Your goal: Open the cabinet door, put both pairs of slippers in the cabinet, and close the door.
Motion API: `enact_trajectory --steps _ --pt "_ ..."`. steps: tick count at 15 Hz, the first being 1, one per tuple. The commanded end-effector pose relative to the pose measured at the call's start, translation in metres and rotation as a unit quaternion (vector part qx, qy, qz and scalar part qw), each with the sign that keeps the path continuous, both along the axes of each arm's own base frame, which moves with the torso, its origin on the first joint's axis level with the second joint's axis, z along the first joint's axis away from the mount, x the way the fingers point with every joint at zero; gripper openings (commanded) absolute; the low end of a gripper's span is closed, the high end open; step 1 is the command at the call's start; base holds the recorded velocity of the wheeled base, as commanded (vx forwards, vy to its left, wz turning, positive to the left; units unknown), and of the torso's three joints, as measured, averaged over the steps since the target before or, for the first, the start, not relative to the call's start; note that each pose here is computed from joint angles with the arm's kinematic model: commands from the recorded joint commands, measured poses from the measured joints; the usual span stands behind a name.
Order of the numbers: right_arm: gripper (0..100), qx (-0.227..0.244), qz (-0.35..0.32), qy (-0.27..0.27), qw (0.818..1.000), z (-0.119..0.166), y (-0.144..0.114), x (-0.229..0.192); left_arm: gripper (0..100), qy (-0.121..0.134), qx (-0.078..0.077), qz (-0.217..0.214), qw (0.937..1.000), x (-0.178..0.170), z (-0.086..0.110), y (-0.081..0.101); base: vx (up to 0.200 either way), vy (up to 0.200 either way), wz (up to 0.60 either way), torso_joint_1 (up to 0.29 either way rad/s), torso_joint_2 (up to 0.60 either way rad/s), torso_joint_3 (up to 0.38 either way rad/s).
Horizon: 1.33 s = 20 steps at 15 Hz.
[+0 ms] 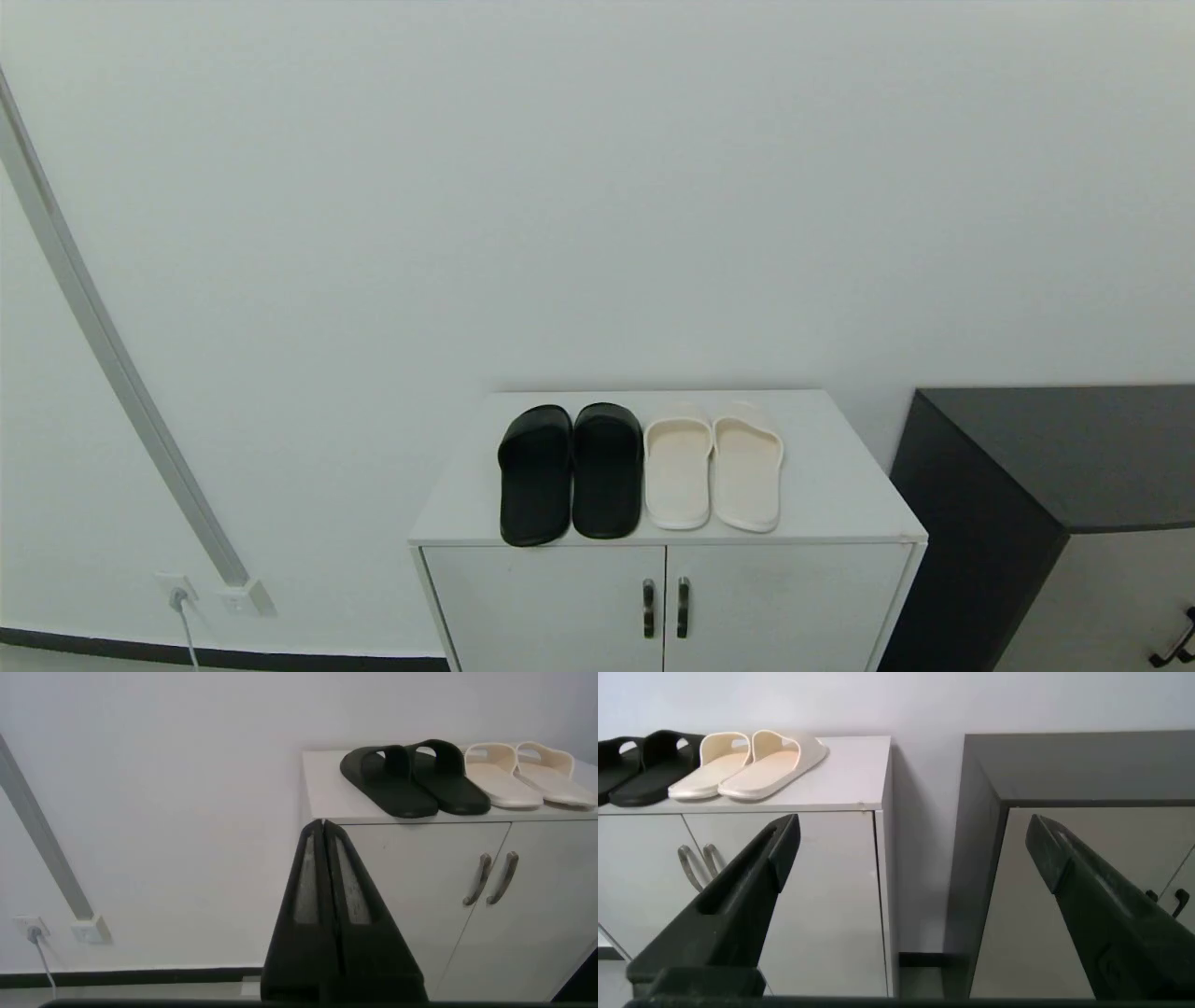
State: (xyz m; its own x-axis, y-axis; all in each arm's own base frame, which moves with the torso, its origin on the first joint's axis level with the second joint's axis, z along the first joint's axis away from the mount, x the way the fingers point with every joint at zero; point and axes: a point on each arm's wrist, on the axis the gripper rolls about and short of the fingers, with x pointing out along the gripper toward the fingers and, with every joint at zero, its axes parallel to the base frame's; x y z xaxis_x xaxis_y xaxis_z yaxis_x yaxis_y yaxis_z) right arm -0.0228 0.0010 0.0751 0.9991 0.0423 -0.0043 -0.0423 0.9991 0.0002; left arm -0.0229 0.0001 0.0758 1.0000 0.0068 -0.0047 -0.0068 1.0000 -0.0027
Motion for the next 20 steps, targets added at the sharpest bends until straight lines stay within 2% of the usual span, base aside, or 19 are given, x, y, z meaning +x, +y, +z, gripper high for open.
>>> enact_trajectory --steps 1,6,7,8,9,10,11,12,13,15,16,20 --pt "100 0.000 0.000 0.001 1.000 0.000 0.000 0.000 0 0.000 0.000 0.000 1.0000 0.000 0.000 0.000 0.000 0.000 0.00 0.000 0.00 0.000" --pt "100 -0.002 -0.007 -0.002 1.000 0.000 0.000 0.000 0 0.001 0.000 0.000 1.0000 0.000 0.000 0.000 0.000 0.000 0.00 0.000 0.00 0.000" --pt "100 0.010 -0.017 -0.034 0.999 0.014 -0.001 -0.003 0 0.001 0.000 0.000 1.0000 0.000 0.000 0.000 0.000 0.000 0.00 0.000 0.00 0.000" --pt "100 0.052 -0.016 -0.086 0.995 0.055 -0.001 -0.012 0 0.001 0.000 0.000 1.0000 0.000 0.000 0.000 0.000 0.000 0.00 0.000 0.00 0.000" --pt "100 0.074 -0.016 -0.025 0.997 0.076 -0.001 -0.002 0 0.001 0.000 0.000 1.0000 0.000 0.000 0.000 0.000 0.000 0.00 0.000 0.00 0.000" --pt "100 0.051 -0.011 0.014 0.999 0.071 -0.001 0.004 0 0.001 -0.001 0.000 1.0000 0.000 0.000 0.000 0.000 0.000 0.00 0.000 0.00 0.000" --pt "100 0.030 0.012 0.073 0.997 0.053 0.000 0.014 0 0.001 -0.006 0.001 1.0000 0.000 0.000 0.000 0.000 0.000 0.00 0.000 0.00 0.000" --pt "100 0.031 0.028 0.112 0.993 0.043 0.001 0.021 0 0.001 -0.008 0.000 1.0000 0.000 0.000 0.000 0.000 0.000 0.00 0.000 0.00 0.000" --pt "100 0.031 0.030 0.117 0.992 0.042 0.001 0.022 0 0.000 -0.008 0.000 1.0000 0.000 0.000 0.000 0.000 0.000 0.00 0.000 0.00 0.000" --pt "100 0.032 0.063 0.175 0.982 0.037 0.003 0.038 0 0.001 0.000 0.001 1.0000 0.000 0.000 0.000 0.000 0.000 0.00 0.000 0.00 0.000" --pt "100 0.032 0.066 0.194 0.978 0.039 0.003 0.047 0 0.000 -0.002 0.001 1.0000 0.000 0.000 0.000 0.000 0.000 0.00 0.000 0.00 0.000" --pt "100 0.020 0.124 0.217 0.968 0.054 0.014 0.091 0 0.000 -0.002 0.001 1.0000 0.000 0.000 0.000 0.000 0.000 0.00 0.000 0.00 0.000"
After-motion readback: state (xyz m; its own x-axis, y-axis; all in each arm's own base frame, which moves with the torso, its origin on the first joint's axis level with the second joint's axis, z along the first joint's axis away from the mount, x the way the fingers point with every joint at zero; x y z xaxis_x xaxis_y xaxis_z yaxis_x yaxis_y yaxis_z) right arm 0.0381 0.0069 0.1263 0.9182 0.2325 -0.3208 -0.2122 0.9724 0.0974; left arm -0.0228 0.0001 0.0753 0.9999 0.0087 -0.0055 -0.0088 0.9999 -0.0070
